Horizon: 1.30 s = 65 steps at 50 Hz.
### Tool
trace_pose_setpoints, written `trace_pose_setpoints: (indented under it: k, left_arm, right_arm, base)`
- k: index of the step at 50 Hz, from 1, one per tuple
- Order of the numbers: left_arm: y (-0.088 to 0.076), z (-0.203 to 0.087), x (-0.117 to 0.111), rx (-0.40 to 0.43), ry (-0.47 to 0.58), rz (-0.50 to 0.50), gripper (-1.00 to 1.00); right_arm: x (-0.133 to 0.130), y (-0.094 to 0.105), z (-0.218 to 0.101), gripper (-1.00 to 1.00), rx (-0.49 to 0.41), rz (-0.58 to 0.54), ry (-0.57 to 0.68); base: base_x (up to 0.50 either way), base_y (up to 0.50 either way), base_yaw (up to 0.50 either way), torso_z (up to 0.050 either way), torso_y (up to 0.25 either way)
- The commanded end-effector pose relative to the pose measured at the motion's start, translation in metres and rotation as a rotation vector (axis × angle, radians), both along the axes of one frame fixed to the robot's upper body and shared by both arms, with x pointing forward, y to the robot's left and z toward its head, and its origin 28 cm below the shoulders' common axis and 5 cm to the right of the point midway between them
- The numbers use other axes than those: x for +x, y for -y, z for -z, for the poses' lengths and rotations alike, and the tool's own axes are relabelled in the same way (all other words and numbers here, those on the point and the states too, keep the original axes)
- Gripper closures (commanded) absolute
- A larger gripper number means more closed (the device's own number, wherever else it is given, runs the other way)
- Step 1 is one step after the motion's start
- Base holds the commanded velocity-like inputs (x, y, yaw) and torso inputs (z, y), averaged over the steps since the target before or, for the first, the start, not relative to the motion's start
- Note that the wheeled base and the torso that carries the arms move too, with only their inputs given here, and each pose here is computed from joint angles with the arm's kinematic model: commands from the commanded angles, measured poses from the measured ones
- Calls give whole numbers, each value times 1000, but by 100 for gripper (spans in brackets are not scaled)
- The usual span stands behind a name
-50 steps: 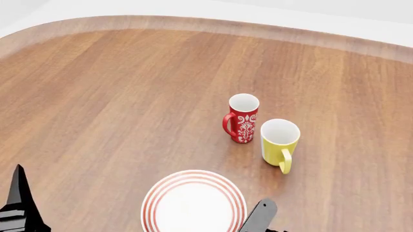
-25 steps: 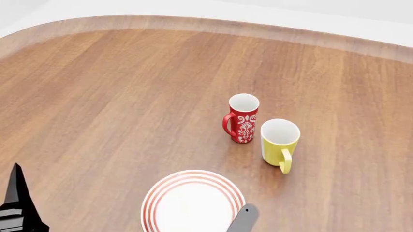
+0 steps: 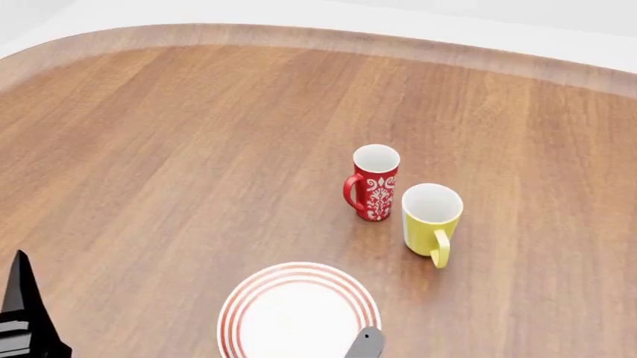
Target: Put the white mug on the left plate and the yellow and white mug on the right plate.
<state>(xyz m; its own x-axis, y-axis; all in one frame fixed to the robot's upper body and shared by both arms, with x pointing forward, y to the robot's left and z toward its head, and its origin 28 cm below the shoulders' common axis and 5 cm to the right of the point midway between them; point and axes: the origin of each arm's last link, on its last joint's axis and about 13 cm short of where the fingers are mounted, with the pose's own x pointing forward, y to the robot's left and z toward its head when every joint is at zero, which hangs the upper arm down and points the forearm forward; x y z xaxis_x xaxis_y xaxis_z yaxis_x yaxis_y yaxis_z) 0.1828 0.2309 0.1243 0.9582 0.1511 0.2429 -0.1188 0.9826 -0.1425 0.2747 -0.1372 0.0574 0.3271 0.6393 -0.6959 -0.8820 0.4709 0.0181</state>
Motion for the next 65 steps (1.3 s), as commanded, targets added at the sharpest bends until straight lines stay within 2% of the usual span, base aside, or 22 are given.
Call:
trace_pose_setpoints:
  k: [1, 18, 19, 35, 57, 65]
  left_arm:
    - [-1, -1, 0, -3, 3, -3, -100]
    - [0, -1, 1, -7, 2, -4, -100]
    - [0, -1, 1, -7, 2, -4, -100]
    - [0, -1, 2, -9, 4, -5, -100]
    - [0, 0, 5, -4, 3, -2, -100]
    - [0, 0, 5, -5, 3, -2, -100]
  right_arm:
    - [3, -3, 10, -100, -7, -9, -21]
    - [2, -4, 16, -100, -10, -16, -41]
    - [2, -4, 16, 100, -7, -19, -41]
    - [1, -4, 11, 100, 13, -30, -16]
    - [-4, -9, -33, 100, 170, -29, 262]
    - [-2, -7, -49, 100, 216, 27, 339]
  base:
    - [0, 0, 0, 0, 0]
    - [0, 0, 0, 0, 0]
    - [0, 0, 0, 0, 0]
    - [0, 0, 0, 0, 0]
    - [0, 0, 0, 0, 0]
    - [0, 0, 0, 0, 0]
